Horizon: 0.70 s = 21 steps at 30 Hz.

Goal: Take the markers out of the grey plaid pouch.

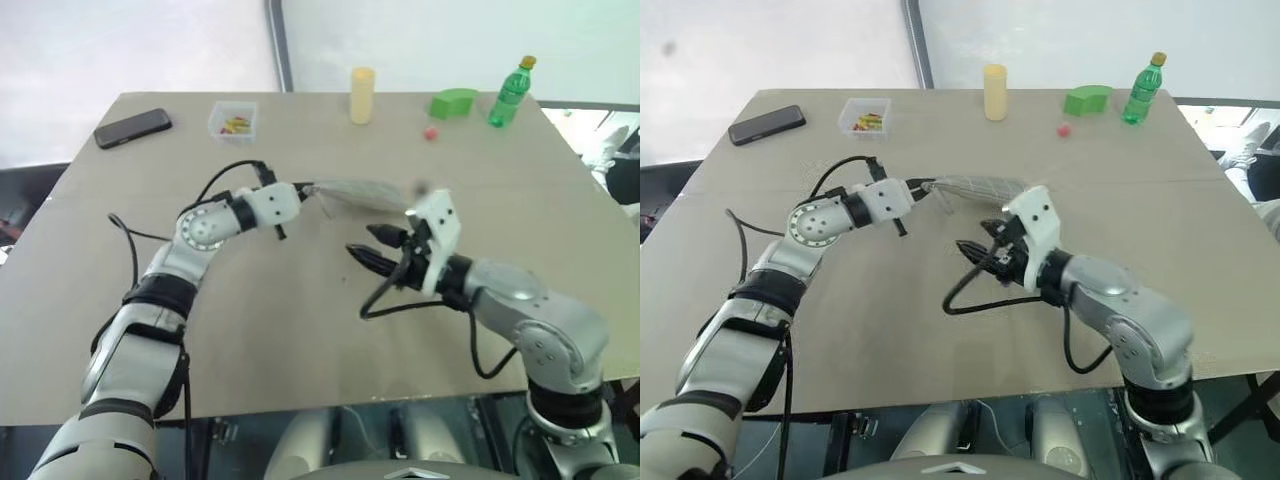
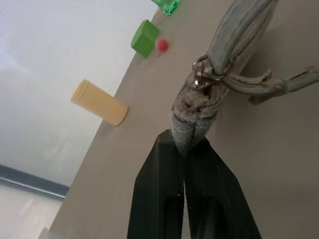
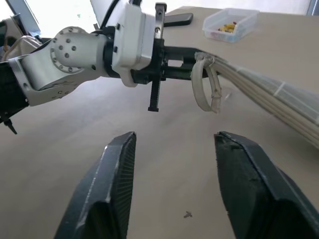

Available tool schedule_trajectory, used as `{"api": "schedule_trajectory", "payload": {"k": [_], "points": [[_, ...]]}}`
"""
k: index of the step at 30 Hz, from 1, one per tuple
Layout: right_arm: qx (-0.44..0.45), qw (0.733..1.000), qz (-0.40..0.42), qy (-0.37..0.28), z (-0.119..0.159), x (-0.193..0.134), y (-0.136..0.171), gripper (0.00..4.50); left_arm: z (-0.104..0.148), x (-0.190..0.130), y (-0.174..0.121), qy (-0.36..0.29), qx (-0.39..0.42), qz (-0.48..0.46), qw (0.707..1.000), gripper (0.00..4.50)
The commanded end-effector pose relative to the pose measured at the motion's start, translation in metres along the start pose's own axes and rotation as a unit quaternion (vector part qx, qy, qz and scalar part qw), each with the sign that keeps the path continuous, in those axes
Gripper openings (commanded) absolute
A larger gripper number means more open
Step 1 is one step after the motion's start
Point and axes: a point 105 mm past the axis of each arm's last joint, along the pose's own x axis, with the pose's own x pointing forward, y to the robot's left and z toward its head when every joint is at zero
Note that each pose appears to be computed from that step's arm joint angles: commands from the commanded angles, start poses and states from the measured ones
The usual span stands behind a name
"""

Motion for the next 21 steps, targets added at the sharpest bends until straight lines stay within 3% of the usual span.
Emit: {"api": "schedule_trajectory", "payload": {"k": [1,6,11,16,17,21], "points": [[-0.004,1.0,-0.015,-0.002,0.005,0.015,-0.006,2.7,0.016,-0.003,0.008,-0.021,-0.029,0.009,0.999,0.0],[-0.003,0.998,-0.056,-0.01,0.013,0.035,-0.023,2.7,0.02,-0.008,0.0,-0.019,-0.053,0.0,0.998,0.0],[0.0,0.999,-0.044,-0.026,0.025,0.045,-0.018,2.7,0.017,-0.011,-0.006,-0.012,-0.054,-0.004,0.998,0.0],[-0.003,0.999,-0.035,-0.022,0.024,0.049,-0.013,0.32,0.016,-0.011,-0.01,-0.01,-0.057,-0.005,0.998,0.0],[-0.002,0.999,-0.033,-0.021,0.024,0.05,-0.012,0.04,0.015,-0.011,-0.011,-0.01,-0.057,-0.005,0.998,0.0],[-0.006,1.0,-0.015,-0.013,0.022,0.05,-0.008,0.04,0.014,-0.01,-0.009,-0.008,-0.058,0.0,0.998,0.0]]}}
